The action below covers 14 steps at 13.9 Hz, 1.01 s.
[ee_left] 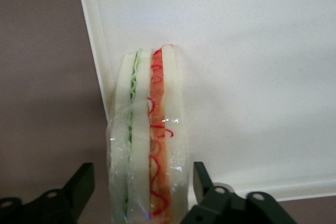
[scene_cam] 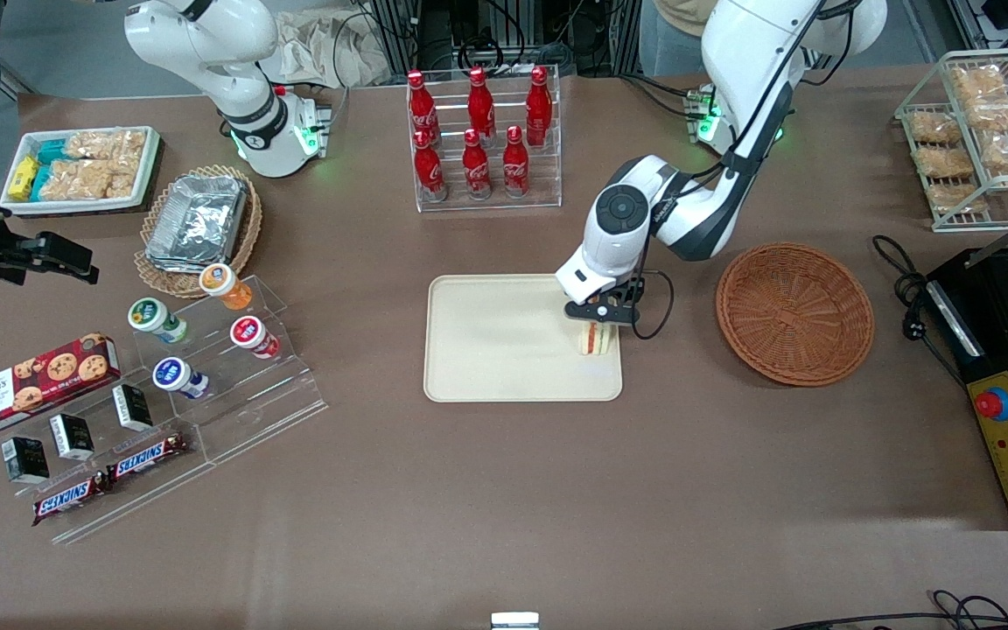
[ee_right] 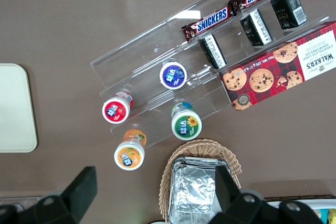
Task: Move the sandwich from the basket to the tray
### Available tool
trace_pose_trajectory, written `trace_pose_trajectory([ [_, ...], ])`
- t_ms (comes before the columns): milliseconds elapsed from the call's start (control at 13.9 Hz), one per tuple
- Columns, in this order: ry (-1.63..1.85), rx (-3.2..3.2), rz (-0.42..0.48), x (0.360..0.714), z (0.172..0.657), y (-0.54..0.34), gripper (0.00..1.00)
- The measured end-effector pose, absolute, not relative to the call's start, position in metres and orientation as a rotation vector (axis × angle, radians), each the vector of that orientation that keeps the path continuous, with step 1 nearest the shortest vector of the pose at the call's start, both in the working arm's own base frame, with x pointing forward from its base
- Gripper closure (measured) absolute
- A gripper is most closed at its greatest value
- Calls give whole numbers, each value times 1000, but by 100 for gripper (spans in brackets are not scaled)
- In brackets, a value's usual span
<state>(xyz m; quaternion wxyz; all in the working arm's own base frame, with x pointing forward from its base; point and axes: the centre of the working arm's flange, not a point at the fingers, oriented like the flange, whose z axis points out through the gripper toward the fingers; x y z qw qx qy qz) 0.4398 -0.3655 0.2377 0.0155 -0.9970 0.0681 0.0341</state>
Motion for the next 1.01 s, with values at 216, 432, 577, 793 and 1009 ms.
trace_pose_trajectory([
  [216,88,-3064,149,475,301,-376,0],
  [432,-48,-3062,131,528,398,-354,0],
  [577,-141,-3081,87,560,451,-320,0],
  [793,-239,-3113,22,593,499,-262,0],
  [1009,-246,-3141,9,609,539,-179,0],
])
